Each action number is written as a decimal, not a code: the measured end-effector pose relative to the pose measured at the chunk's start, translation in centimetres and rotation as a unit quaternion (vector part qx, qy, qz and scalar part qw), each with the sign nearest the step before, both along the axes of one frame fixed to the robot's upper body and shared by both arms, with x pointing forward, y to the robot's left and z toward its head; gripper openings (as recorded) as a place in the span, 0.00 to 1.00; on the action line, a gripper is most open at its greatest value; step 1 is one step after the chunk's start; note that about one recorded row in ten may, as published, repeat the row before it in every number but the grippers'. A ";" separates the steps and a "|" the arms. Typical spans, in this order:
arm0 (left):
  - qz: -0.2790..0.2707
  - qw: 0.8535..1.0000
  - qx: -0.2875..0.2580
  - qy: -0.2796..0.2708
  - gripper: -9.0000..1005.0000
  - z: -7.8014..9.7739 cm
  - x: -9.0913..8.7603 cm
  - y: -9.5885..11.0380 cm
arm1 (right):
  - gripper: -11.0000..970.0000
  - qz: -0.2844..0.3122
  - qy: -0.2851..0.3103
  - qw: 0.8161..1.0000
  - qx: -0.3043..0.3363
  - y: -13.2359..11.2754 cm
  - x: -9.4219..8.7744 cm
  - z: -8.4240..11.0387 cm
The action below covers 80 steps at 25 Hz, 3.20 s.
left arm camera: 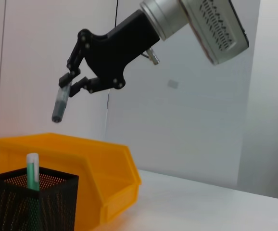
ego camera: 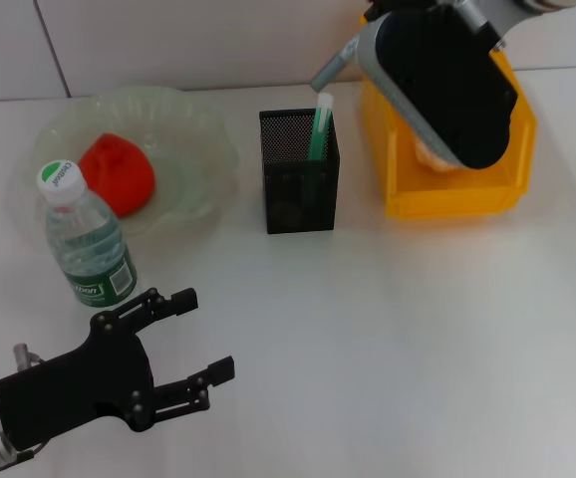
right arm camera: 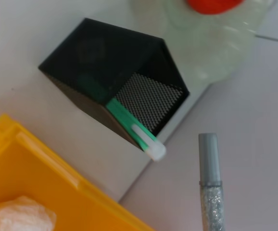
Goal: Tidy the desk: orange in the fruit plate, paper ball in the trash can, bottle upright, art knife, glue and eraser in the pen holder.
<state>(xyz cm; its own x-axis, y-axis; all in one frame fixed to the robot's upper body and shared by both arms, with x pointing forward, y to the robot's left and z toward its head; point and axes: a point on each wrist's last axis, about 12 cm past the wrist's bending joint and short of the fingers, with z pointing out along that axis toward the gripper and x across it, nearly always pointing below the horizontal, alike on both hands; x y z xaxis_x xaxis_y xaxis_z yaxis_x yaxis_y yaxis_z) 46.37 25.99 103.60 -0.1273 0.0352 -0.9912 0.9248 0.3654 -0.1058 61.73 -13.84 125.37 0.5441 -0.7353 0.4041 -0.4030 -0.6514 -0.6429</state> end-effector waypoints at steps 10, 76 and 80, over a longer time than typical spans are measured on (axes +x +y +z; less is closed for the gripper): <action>0.004 1.000 0.001 0.000 0.87 0.0 0.1 0.1 | 0.18 0.038 -0.003 0.999 -0.032 1.7 1.3 -1.9; 0.002 1.000 -0.015 -0.006 0.87 0.3 -0.2 0.4 | 0.66 -0.119 0.128 0.885 0.432 -2.5 0.3 4.3; 0.010 1.000 -0.017 -0.015 0.87 0.4 -0.3 0.7 | 0.69 -0.108 0.226 0.759 0.600 -7.3 -2.4 2.1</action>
